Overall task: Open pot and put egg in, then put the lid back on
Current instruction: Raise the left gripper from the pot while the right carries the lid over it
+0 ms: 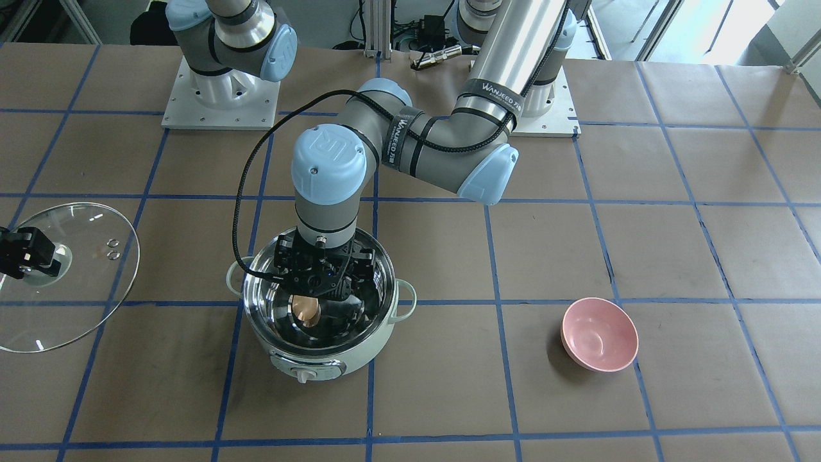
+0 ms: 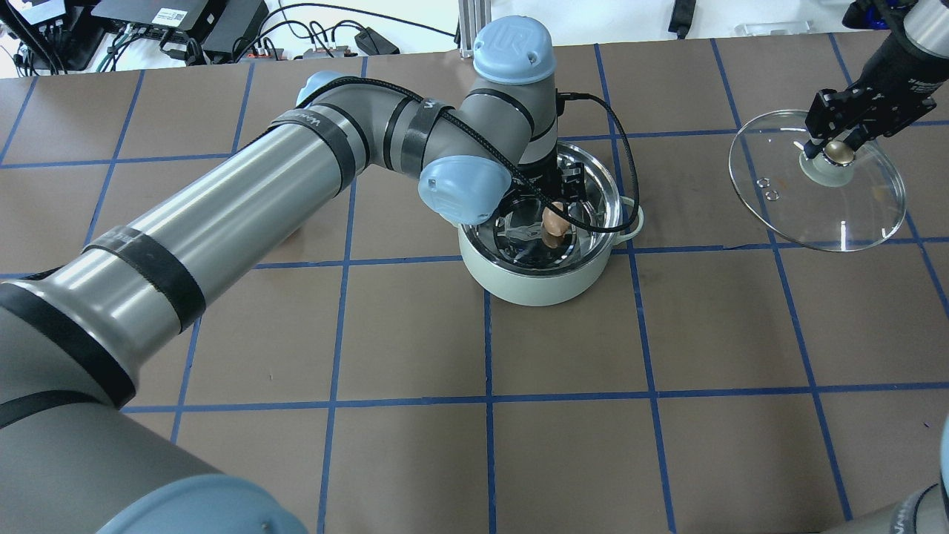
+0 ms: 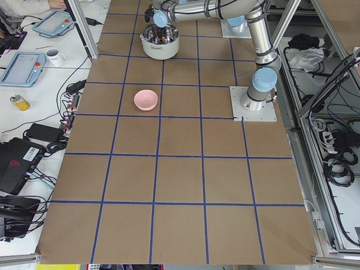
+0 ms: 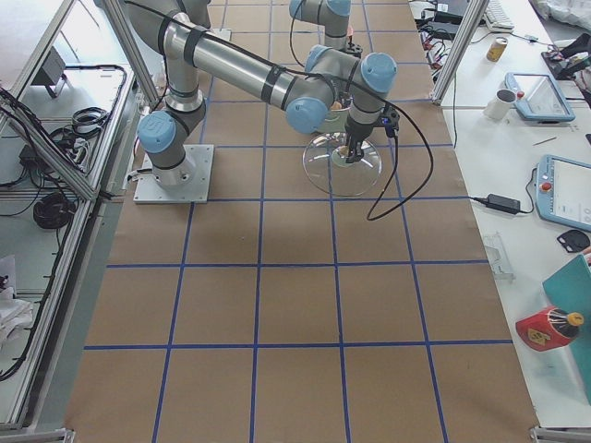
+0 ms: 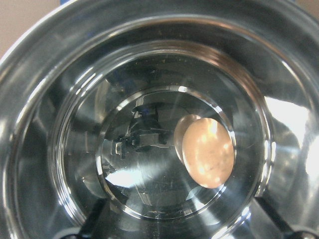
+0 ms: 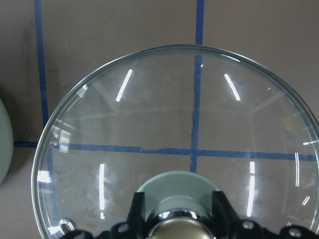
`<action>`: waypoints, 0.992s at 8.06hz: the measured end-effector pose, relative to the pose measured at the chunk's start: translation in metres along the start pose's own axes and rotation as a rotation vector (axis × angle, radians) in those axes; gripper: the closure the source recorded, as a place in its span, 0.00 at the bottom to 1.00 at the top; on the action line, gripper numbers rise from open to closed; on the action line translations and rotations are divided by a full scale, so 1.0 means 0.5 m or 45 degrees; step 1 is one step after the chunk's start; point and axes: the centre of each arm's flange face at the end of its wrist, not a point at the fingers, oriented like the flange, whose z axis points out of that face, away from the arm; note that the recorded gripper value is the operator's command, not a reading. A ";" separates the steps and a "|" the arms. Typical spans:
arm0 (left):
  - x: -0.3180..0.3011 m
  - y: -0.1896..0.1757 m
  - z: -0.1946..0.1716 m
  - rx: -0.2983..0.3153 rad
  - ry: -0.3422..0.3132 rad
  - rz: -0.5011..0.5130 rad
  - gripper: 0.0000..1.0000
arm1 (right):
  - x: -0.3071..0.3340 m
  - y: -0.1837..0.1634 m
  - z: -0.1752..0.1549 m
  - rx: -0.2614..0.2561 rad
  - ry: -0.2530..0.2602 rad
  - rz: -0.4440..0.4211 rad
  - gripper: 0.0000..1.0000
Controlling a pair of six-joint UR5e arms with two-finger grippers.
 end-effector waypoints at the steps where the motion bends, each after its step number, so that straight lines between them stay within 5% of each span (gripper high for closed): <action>1: 0.000 0.008 -0.047 0.029 0.005 0.012 0.00 | -0.003 -0.001 -0.005 0.011 0.011 0.002 1.00; 5: -0.098 0.015 -0.232 0.133 -0.041 0.033 0.00 | -0.093 -0.009 -0.027 0.025 0.066 -0.015 1.00; 8: -0.331 -0.044 -0.337 0.222 -0.077 -0.045 0.00 | -0.351 -0.013 -0.044 0.049 0.160 -0.092 1.00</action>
